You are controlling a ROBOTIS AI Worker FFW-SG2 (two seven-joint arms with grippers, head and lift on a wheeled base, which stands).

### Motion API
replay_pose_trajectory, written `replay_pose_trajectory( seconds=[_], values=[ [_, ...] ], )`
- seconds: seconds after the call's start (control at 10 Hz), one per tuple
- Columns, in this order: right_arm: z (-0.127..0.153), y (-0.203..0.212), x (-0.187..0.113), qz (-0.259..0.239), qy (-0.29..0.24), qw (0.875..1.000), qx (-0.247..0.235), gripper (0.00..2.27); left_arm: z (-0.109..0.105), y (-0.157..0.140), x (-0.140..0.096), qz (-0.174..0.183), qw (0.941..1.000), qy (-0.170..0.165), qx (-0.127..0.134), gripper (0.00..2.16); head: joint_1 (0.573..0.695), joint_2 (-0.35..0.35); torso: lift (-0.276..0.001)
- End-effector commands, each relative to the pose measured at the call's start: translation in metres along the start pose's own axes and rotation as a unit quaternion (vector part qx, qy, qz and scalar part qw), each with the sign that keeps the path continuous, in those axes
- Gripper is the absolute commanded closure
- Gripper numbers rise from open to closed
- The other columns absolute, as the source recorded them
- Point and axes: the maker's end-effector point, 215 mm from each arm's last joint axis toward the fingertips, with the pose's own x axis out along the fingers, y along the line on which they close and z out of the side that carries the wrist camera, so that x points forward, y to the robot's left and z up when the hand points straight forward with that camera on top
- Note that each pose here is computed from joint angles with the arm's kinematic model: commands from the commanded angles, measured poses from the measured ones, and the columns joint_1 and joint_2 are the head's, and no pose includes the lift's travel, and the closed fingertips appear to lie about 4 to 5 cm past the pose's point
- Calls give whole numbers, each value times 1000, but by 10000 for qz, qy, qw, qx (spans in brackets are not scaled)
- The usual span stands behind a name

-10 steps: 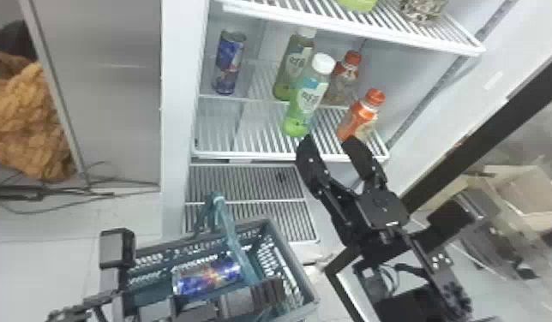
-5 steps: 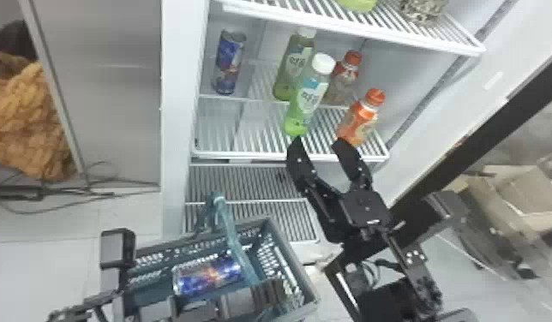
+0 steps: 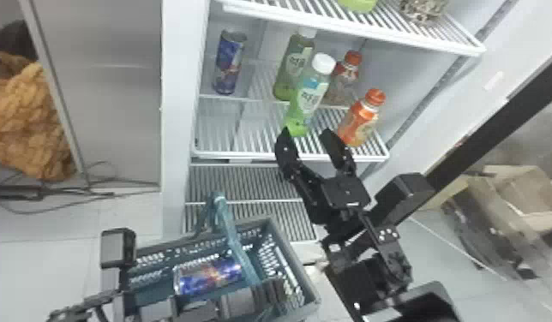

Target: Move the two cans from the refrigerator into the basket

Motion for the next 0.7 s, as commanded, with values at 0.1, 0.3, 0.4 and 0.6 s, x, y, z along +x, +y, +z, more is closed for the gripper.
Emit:
replay_pose_trajectory(
  seconds=[0.1, 0.3, 0.4, 0.6],
  values=[
    [-7, -7, 14, -29, -25, 10000, -31, 317, 0, 0, 0, -6, 10000, -10, -14, 1190, 695, -350, -276],
    [-11, -2, 24, 51, -34, 10000, -12, 317, -1, 0, 0, -10, 10000, -10, -34, 1190, 695, -350, -276],
    [-10, 0, 27, 80, -61, 9999, -10, 317, 0, 0, 0, -12, 10000, -7, -22, 1190, 695, -350, -276],
    [-11, 5, 38, 159, -103, 9998, 30, 317, 0, 0, 0, -12, 10000, -7, -22, 1190, 695, -350, -276]
  ],
)
